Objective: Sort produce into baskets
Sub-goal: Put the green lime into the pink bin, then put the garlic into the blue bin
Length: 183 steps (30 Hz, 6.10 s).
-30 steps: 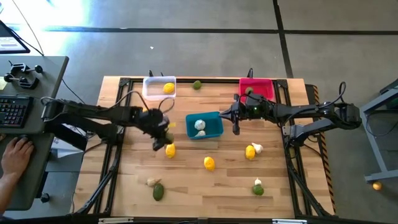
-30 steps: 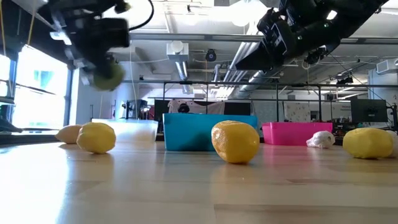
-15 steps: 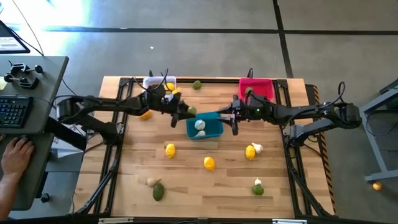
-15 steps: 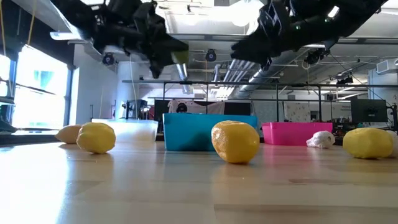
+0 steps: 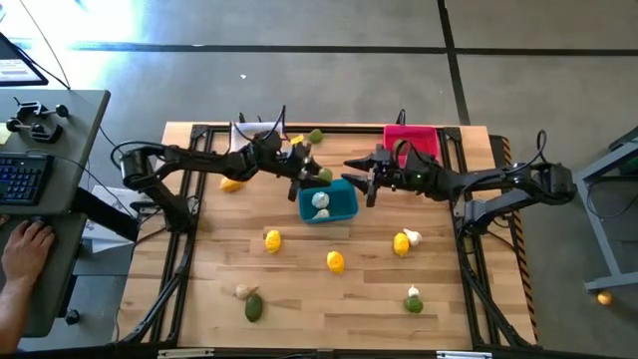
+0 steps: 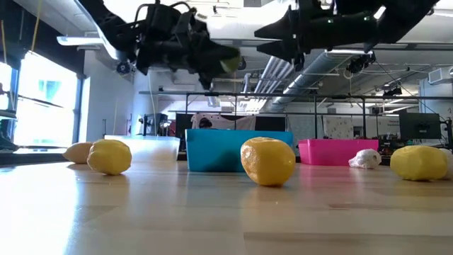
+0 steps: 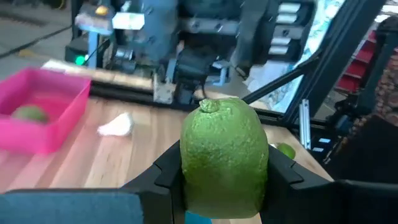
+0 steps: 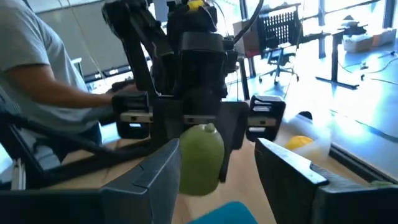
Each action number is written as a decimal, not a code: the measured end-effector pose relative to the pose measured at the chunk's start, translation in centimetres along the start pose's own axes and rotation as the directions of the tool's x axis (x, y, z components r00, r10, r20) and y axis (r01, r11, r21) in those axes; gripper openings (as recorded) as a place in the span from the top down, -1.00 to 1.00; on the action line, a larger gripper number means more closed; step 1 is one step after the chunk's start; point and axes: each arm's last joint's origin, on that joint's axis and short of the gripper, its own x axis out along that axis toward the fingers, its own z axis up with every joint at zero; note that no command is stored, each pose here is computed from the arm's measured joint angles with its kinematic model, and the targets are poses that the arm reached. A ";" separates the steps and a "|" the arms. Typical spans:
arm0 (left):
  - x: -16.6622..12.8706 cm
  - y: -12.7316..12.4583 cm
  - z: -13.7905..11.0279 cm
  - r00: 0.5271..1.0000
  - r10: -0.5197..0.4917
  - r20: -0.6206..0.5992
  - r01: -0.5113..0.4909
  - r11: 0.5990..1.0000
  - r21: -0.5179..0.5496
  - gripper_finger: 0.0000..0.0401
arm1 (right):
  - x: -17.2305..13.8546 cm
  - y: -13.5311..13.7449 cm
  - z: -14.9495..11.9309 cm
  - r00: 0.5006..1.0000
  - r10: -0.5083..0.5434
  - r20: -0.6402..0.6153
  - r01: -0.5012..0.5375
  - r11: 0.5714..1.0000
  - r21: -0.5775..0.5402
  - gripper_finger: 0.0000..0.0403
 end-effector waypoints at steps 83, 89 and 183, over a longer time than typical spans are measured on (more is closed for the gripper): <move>1.0 1.7 0.6 0.990 0.114 -0.077 -0.106 0.989 0.106 0.12 | -8.7 -19.9 -3.4 0.286 -0.761 -0.582 0.871 0.460 -0.174 0.46; 1.0 1.8 0.7 0.988 0.134 -0.075 -0.126 0.986 0.108 0.12 | -8.5 -21.3 -5.2 0.244 -0.746 -0.619 0.880 0.439 -0.183 0.45; -5.4 -21.5 -4.4 0.681 0.210 -0.701 -0.018 0.962 0.271 0.35 | -5.9 0.2 -5.7 0.899 -0.374 -0.228 0.341 0.924 -0.172 1.00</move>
